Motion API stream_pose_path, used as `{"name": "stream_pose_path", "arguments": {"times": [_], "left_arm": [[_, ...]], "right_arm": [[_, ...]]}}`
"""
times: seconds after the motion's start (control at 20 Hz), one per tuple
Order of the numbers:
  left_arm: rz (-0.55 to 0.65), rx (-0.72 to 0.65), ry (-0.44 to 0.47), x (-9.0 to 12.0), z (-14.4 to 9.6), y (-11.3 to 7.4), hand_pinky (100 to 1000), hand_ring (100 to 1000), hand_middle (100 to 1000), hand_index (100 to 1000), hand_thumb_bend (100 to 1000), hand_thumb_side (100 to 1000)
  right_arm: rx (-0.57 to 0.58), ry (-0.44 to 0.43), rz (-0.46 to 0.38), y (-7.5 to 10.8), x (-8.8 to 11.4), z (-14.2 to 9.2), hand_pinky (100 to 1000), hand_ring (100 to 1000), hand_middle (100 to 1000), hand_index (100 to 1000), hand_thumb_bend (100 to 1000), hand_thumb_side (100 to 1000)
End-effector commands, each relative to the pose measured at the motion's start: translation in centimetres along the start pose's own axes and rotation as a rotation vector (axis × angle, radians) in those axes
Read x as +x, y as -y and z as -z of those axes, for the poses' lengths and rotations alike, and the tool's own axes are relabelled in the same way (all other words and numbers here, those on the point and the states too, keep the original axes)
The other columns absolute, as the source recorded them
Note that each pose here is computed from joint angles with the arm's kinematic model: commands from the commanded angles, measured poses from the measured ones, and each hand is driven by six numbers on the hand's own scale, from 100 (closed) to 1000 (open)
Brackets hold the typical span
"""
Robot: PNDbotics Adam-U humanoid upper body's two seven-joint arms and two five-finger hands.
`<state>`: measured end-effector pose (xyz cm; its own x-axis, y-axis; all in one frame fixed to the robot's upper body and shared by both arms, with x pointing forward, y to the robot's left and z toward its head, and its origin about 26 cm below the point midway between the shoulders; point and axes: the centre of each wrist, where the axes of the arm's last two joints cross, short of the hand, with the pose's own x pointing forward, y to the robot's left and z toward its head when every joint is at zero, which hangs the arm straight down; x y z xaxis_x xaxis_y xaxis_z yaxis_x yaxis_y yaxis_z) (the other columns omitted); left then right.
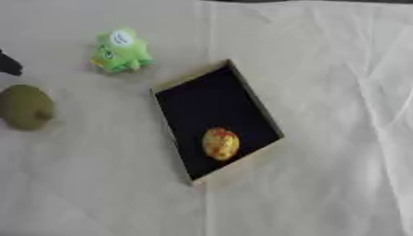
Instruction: Pick up objects on the table and place them in the box.
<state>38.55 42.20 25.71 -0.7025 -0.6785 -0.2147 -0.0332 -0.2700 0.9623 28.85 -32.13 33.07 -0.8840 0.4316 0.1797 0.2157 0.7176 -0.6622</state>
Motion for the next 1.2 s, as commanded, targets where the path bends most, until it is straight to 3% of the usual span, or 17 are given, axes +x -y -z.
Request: {"name": "stream_pose_path", "arguments": {"times": [0.05,0.25,0.5,0.75,0.85,0.9,0.95,1.0,1.2], "left_arm": [[0.108,-0.205,0.139,-0.2,-0.8,-1.3,989,917,866,937,100,893],[0.117,-0.291,0.128,-0.2,-0.5,-0.6,995,931,879,962,165,835],[0.121,-0.371,0.123,-0.1,0.0,0.4,982,923,871,974,256,640],[0.111,-0.409,0.129,-0.1,0.5,0.9,947,897,829,950,249,514],[0.104,-0.399,0.130,-0.1,0.6,0.9,916,867,794,920,264,404],[0.103,-0.388,0.129,-0.2,0.7,0.8,916,867,794,920,264,404],[0.100,-0.369,0.129,-0.2,0.7,0.7,882,823,747,891,268,315],[0.098,-0.345,0.129,-0.2,0.7,0.6,862,797,711,869,270,285],[0.099,-0.211,0.134,-0.2,0.5,-0.3,806,715,621,804,242,292]], "right_arm": [[-0.005,0.012,-0.010,0.6,0.5,0.3,881,893,643,771,100,417],[-0.009,0.005,0.000,0.5,0.5,0.2,881,891,639,768,100,427],[-0.012,-0.002,0.009,0.4,0.4,0.1,882,891,636,766,100,446],[-0.014,-0.010,0.018,0.3,0.4,0.0,882,891,635,765,100,458],[-0.013,-0.015,0.022,0.3,0.3,-0.1,883,891,634,764,100,458],[-0.012,-0.018,0.023,0.2,0.3,-0.1,883,891,634,764,100,458],[-0.013,-0.021,0.024,0.2,0.3,-0.2,883,892,633,764,100,460],[-0.015,-0.024,0.026,0.2,0.2,-0.2,884,891,633,763,100,461],[-0.020,-0.035,0.029,0.2,0.2,-0.4,885,892,632,762,100,462]]}}
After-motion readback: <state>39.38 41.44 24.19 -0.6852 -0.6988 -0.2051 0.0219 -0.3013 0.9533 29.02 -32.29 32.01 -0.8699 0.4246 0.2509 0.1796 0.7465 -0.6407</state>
